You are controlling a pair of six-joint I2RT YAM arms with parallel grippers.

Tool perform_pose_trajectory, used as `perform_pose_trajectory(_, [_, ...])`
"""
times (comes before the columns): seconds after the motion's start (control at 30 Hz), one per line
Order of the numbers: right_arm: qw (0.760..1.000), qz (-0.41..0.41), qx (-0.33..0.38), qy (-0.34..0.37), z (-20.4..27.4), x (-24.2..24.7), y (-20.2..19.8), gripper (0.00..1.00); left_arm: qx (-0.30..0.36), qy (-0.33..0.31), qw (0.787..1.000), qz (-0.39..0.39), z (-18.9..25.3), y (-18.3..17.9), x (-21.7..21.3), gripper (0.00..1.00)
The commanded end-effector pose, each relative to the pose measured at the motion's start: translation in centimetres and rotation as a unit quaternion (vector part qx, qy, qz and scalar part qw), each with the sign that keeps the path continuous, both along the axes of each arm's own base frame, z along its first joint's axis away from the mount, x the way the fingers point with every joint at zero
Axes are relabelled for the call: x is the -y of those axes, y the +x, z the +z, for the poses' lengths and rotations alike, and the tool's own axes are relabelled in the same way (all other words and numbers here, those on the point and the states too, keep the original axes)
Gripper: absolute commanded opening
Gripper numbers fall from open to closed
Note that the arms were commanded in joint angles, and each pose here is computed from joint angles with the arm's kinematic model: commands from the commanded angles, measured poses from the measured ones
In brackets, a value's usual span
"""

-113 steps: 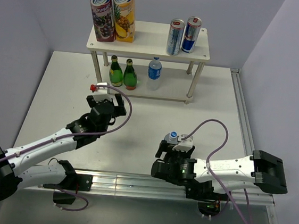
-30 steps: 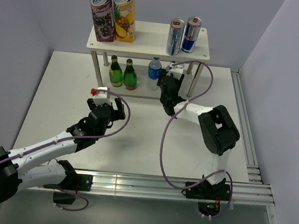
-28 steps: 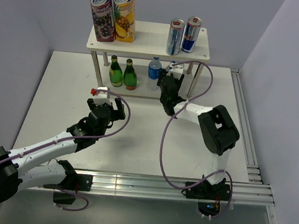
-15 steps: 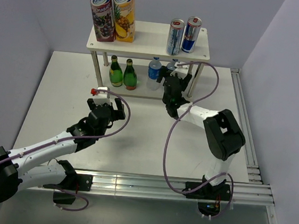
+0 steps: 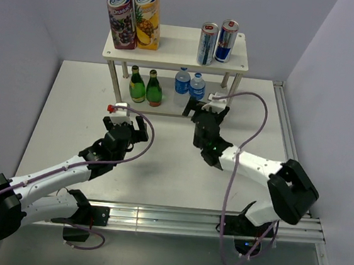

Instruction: Place and organize the beverage onto the shelf

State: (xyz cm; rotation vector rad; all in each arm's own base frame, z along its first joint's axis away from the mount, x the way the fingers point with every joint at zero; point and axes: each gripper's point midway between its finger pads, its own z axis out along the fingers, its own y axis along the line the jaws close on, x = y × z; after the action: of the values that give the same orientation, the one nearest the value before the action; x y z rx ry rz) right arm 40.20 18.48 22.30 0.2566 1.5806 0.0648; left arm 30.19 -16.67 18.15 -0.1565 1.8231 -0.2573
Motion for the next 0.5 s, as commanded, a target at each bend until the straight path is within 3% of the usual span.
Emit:
perform_pose_trajectory(0.0, [1.0,0.017,0.015,0.015,1.9,-1.8,-4.2,1.0,0.02,-0.012,1.0,0.001,1.6,0.1,-0.1,0.9])
perform_pose_trajectory(0.2, [0.999,0.044,-0.013,0.015,2.0,-3.0,-9.8,0.99,0.023,-0.016,1.0,0.004,1.9,0.0,-0.3,0.9])
perform_pose_trajectory(0.33, [0.993,0.097,-0.013,0.061,5.9,-3.1,-14.3,0.99,0.016,-0.022,1.0,-0.002,2.1,-0.3,-0.2,0.89])
perform_pose_trajectory(0.4, [0.989,0.138,-0.035,0.05,7.9,-2.7,-16.1,0.99,0.012,-0.047,0.999,0.004,3.8,-0.3,0.1,0.88])
perform_pose_trajectory(0.43, [0.988,0.138,-0.062,0.018,7.2,-1.6,-16.9,1.0,-0.02,-0.031,0.999,0.012,2.9,-0.9,-0.4,0.87])
perform_pose_trajectory(0.47, [0.988,0.142,-0.059,0.033,9.4,-1.1,-17.5,1.0,-0.021,-0.064,0.997,0.026,5.1,-0.9,-0.3,0.87])
